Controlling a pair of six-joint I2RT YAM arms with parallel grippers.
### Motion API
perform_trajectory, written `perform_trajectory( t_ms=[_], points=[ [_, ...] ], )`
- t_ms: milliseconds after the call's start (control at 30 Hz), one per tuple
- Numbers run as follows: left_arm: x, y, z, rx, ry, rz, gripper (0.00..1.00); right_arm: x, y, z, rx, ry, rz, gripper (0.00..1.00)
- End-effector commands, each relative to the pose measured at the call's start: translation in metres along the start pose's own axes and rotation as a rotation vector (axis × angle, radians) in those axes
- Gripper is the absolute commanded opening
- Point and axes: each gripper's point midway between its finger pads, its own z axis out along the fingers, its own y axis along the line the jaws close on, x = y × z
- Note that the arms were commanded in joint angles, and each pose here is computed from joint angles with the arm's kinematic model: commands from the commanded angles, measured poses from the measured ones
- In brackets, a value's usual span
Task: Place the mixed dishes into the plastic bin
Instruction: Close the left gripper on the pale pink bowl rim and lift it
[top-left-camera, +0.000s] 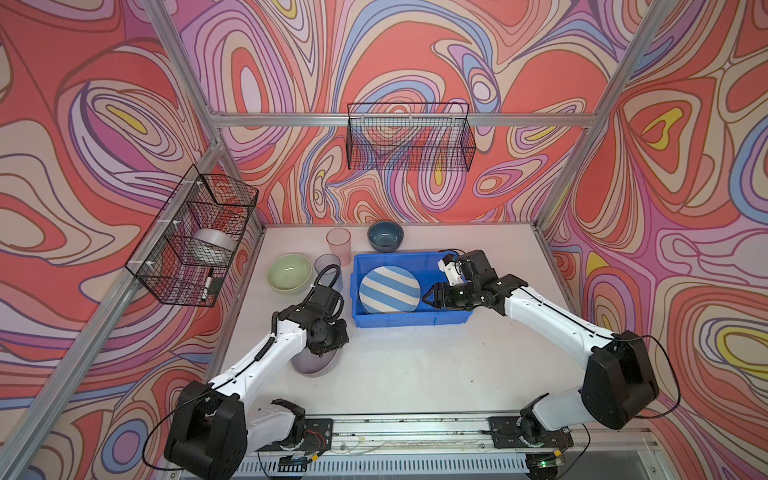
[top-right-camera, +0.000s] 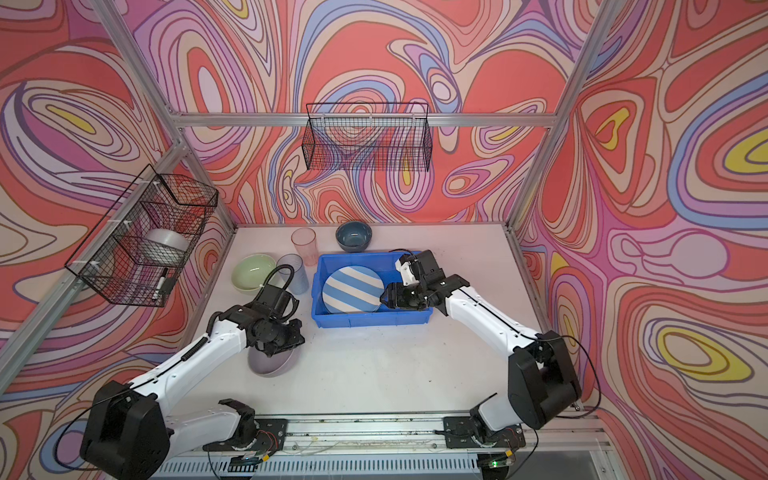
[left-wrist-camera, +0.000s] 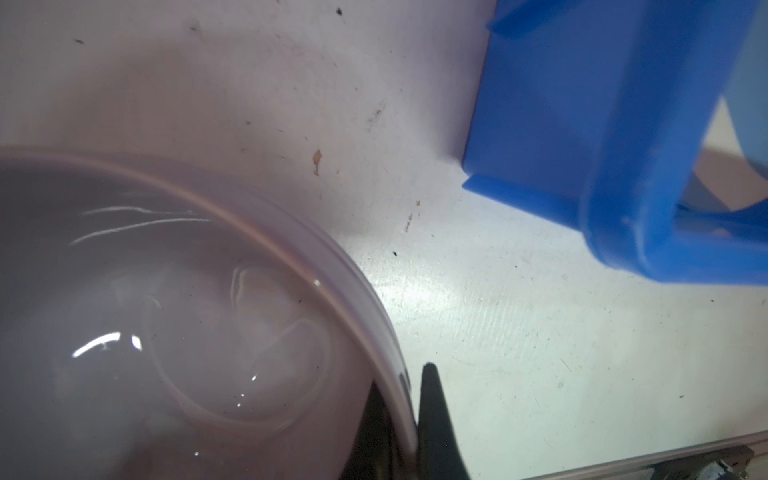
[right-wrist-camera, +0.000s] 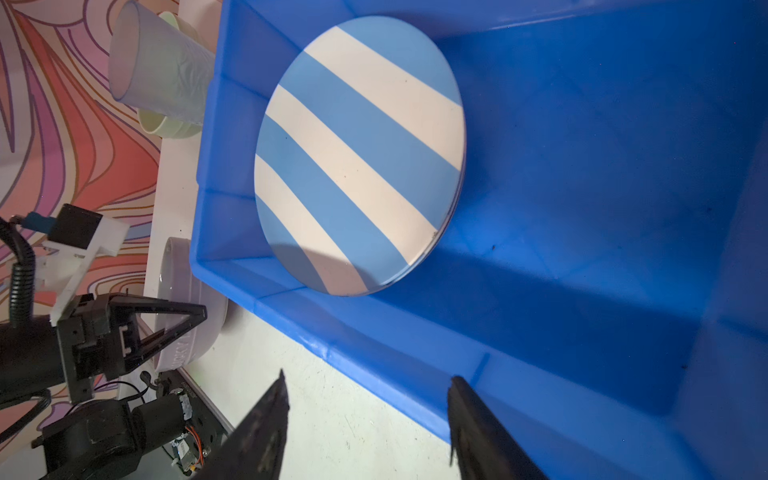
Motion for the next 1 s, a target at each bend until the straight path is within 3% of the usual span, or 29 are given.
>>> perform_trajectory(
  t_ms=[0,167,233,333,533,633,733,967],
  points=[
    [0.028,-0.011,0.005,0.028,0.087,0.014,0.00,0.007,0.002,-0.007,-0.012,0.000,-0.010,0.63],
    [0.054,-0.019,0.017,0.047,0.118,0.073,0.00,0.010,0.001,-0.007,-0.013,0.003,-0.008,0.63],
    [0.058,-0.021,0.020,0.058,0.126,0.073,0.06,0.009,0.001,-0.006,-0.012,0.004,-0.007,0.63],
    [0.060,-0.023,0.022,0.065,0.134,0.073,0.14,0.005,0.003,-0.006,-0.016,-0.003,-0.008,0.62],
    [0.055,-0.024,0.012,0.039,0.124,0.059,0.15,0.004,0.006,-0.005,-0.028,0.003,-0.005,0.62],
    [0.049,-0.023,-0.002,0.011,0.098,0.057,0.21,0.009,0.009,-0.003,-0.031,0.016,-0.022,0.62],
    [0.041,-0.024,-0.023,-0.003,0.057,0.062,0.34,0.016,0.018,0.001,-0.040,0.031,-0.058,0.62],
    [0.001,0.030,-0.087,-0.291,-0.118,-0.030,0.44,0.024,0.038,0.001,-0.037,0.045,-0.135,0.62]
  ],
)
